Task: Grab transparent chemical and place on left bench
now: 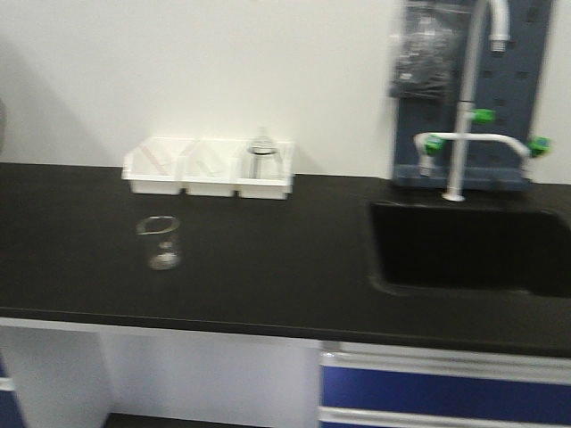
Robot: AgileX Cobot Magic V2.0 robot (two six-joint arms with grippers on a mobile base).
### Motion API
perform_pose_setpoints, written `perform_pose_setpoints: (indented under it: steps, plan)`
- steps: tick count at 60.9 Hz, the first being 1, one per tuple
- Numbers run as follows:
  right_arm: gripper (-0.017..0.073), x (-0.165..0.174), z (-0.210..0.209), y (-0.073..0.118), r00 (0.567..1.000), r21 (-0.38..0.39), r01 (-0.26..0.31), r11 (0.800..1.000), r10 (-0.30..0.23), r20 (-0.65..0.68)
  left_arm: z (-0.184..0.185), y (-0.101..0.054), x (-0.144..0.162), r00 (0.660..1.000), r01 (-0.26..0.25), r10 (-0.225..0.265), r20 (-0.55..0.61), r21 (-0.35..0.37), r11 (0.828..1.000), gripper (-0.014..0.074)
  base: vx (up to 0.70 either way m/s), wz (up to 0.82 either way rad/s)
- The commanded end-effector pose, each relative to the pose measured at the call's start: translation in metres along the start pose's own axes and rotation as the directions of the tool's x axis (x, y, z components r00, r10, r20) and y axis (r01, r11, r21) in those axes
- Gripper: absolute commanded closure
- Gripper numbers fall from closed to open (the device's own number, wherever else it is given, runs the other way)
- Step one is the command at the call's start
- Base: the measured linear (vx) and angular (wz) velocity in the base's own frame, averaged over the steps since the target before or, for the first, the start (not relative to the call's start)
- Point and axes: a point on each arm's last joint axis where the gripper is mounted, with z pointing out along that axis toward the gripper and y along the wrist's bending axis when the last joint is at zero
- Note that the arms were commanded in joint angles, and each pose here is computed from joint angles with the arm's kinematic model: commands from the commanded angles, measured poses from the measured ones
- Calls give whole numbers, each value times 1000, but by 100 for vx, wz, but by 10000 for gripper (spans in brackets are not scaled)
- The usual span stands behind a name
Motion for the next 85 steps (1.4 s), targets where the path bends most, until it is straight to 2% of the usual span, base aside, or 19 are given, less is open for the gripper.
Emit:
perform_pose_setpoints:
  steps: [1,33,85]
  plan:
    - [529,-16,-1,1,996,-17,15,1000,-13,92,-1,0,-3,997,9,-9,81,-2,1000,597,23,75]
    - [529,-16,-1,1,996,-17,15,1000,-13,92,-1,0,-3,997,9,-9,81,-2,1000,597,25,54]
    - [529,-16,-1,1,996,-17,15,1000,-13,92,-1,0,-3,997,9,-9,81,-2,1000,597,34,-8]
